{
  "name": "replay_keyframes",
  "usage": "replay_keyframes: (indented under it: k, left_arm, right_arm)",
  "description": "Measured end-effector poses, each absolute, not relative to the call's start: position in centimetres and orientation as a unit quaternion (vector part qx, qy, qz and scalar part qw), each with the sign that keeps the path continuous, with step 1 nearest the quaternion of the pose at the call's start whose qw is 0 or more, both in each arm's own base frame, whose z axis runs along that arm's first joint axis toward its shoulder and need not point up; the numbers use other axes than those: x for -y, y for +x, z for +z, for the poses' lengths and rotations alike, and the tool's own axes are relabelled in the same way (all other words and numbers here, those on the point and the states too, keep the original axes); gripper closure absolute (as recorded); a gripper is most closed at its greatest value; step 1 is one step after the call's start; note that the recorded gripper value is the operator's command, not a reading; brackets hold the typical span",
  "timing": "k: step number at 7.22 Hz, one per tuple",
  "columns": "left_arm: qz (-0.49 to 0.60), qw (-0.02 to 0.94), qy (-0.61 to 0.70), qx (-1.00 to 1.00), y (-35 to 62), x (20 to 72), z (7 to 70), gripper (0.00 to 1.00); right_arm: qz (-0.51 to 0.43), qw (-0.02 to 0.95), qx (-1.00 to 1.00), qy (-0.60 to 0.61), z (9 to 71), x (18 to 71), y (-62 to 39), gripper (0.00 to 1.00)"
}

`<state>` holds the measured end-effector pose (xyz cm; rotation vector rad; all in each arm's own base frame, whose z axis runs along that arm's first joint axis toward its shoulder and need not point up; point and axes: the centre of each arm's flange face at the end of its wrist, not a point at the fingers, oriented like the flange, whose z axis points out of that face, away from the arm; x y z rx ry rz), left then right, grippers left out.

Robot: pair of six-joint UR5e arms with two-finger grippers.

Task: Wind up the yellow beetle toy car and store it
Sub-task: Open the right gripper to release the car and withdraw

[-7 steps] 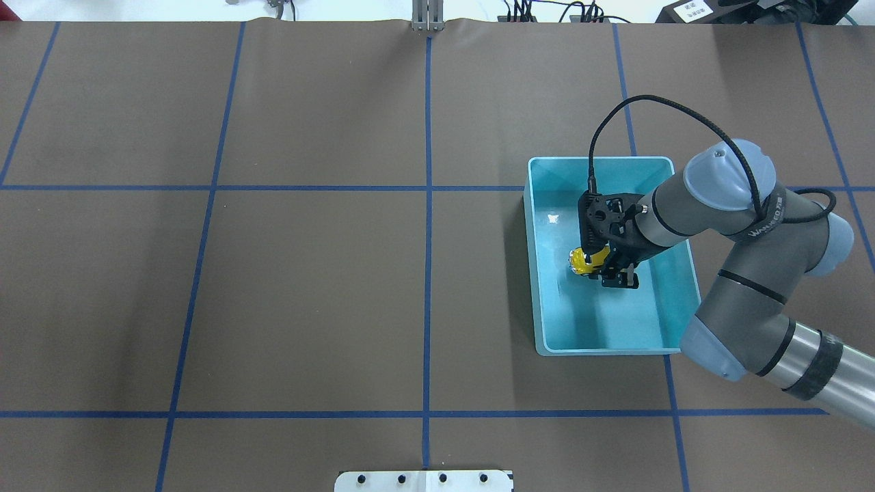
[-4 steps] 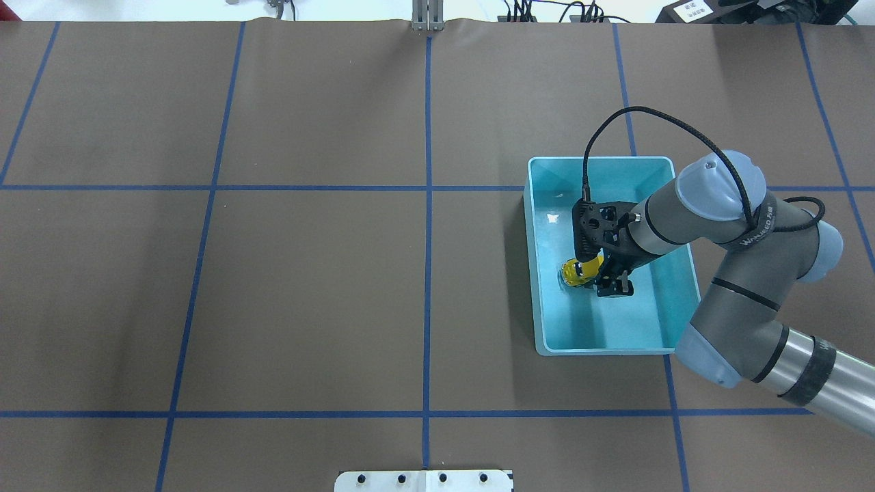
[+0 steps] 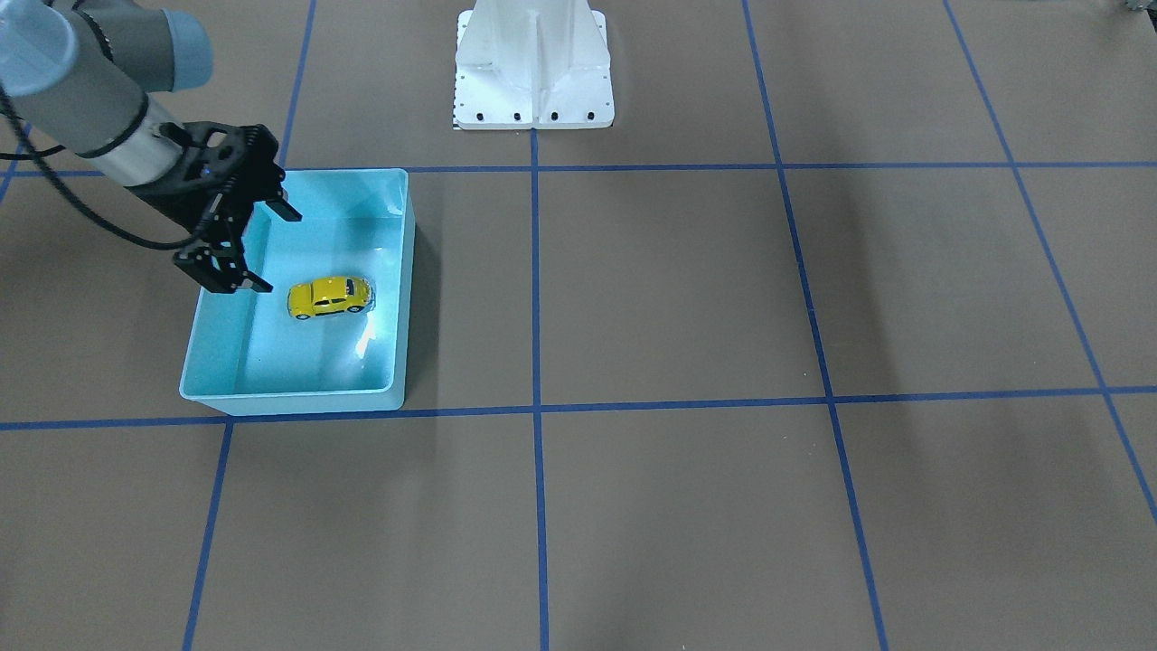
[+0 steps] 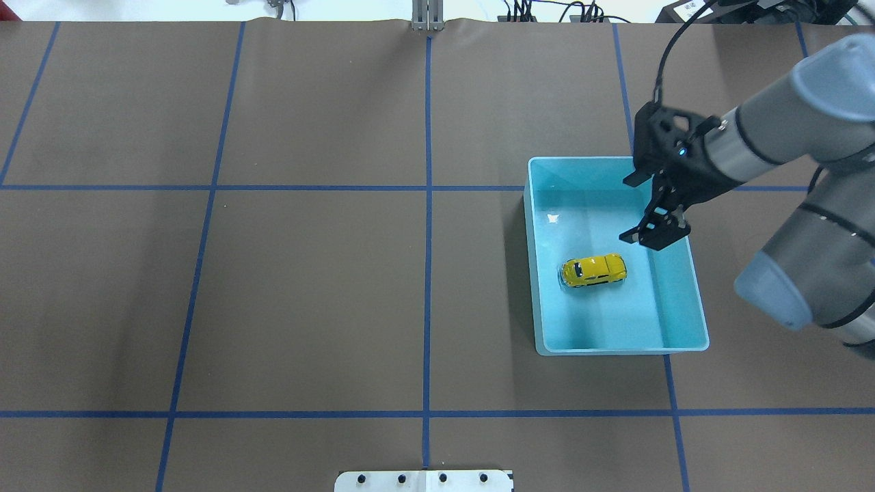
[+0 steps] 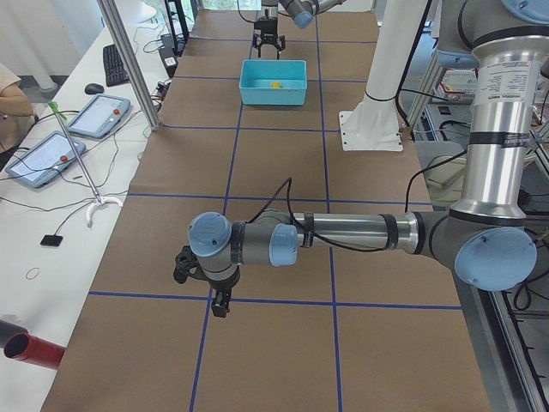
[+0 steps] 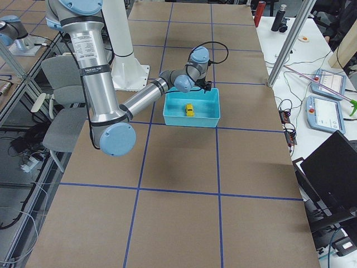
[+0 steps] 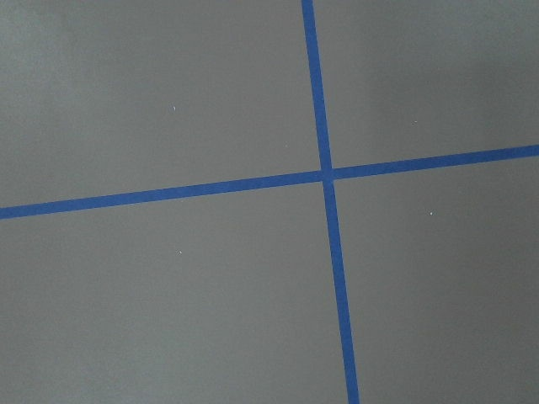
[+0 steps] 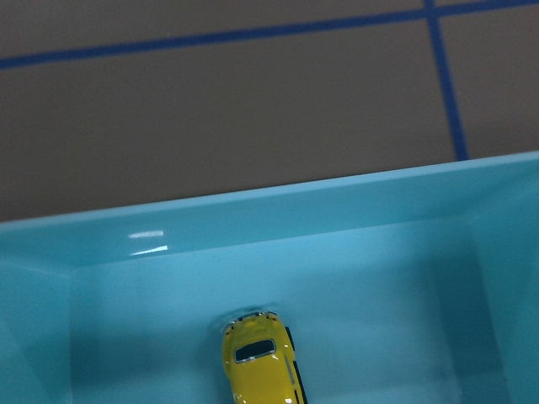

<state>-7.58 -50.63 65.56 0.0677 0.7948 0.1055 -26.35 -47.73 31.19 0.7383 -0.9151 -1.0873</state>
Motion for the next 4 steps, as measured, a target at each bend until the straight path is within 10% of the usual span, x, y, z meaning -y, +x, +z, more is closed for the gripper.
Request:
replay_keyframes:
  k: [4]
  left_arm:
    - [0.051, 0.920, 0.030, -0.387, -7.6, 50.6, 65.9, 0.00]
  right_arm:
    - [-0.218, 0.855, 0.400, 0.246, 40.4, 57.1, -7.3, 0.00]
